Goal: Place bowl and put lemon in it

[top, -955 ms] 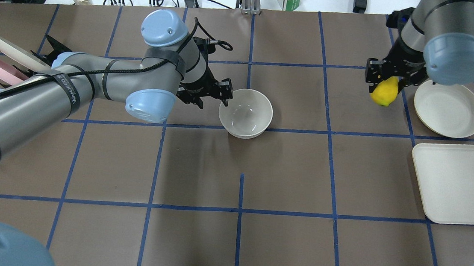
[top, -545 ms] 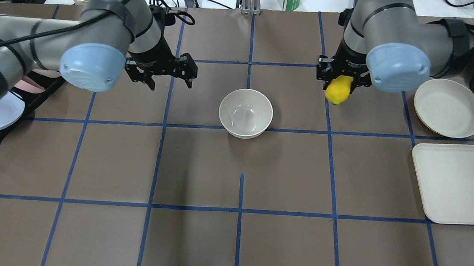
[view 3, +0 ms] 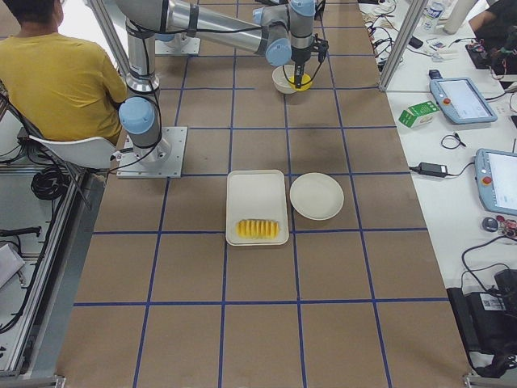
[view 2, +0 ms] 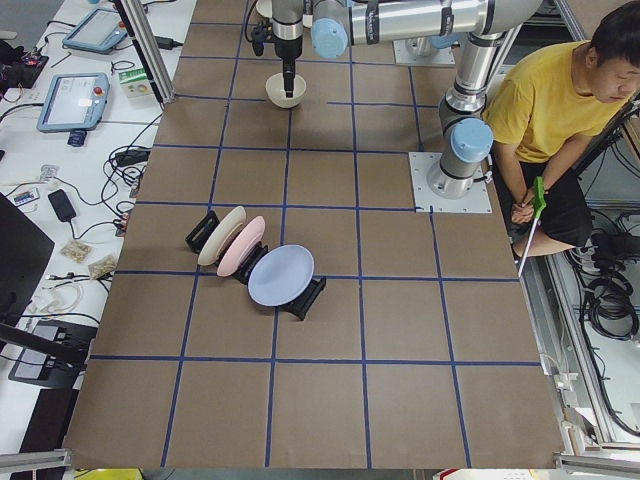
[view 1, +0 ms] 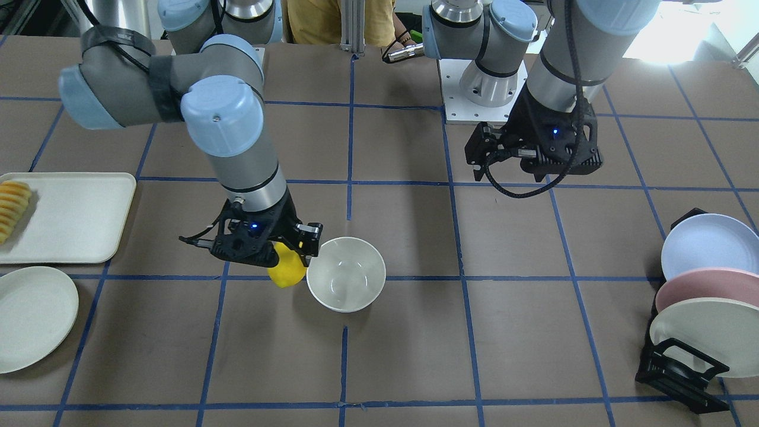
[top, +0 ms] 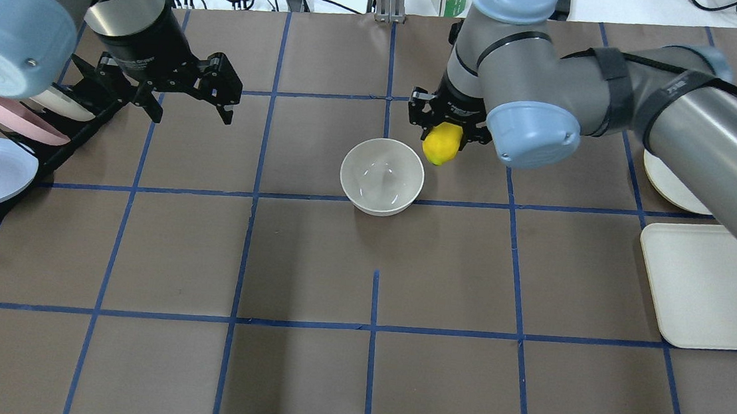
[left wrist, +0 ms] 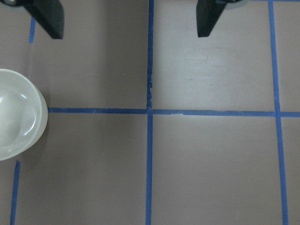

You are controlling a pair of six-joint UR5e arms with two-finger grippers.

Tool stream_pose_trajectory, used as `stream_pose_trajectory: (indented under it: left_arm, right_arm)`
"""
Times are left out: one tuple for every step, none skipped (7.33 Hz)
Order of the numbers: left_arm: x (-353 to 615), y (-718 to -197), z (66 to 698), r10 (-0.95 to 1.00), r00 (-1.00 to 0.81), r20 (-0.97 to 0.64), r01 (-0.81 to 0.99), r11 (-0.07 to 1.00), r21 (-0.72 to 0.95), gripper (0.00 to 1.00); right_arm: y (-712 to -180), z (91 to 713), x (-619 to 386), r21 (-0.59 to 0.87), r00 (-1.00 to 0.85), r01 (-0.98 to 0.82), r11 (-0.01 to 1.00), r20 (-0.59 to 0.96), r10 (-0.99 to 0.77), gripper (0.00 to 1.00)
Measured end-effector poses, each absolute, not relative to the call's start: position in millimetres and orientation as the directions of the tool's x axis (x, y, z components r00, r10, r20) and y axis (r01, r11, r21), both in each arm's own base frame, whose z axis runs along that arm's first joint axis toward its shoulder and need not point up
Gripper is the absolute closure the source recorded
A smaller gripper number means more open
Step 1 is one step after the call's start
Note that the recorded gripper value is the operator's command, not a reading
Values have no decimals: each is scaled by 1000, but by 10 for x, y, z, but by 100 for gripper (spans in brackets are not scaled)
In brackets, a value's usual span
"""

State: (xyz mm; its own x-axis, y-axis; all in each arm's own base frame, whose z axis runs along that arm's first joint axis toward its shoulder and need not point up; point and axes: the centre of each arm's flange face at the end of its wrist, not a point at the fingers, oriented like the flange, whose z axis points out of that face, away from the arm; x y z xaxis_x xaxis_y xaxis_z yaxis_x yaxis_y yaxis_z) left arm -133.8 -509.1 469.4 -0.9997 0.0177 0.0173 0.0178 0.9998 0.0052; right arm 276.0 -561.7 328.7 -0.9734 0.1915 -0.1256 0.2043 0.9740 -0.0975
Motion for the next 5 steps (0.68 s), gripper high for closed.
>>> stream_pose_trajectory:
  left_arm:
    - [-1335,-5044,4768,70,-997,22,70,998,2,0]
    - [-1336,-5003,4839,104,-994,22,104,995,-8,0]
    - [-1324,-4977,4904,113,-993,20,113,993,-18,0]
    - [-1299,-4966,4955,110,-994,20,109,994,-25,0]
    - [-1269,-4964,4986,103,-994,20,103,994,-28,0]
  right_arm:
    - [-5584,3171,2984,-107,-974,198,974,-131,184,100]
    - [-5565,3046,3156,-113,-975,193,975,-135,177,100]
    - [-5547,2913,3292,-110,-976,184,977,-135,169,100]
    - [-5537,2796,3389,-107,-978,175,979,-134,160,100]
    - [-5542,2700,3439,-103,-979,167,981,-132,153,100]
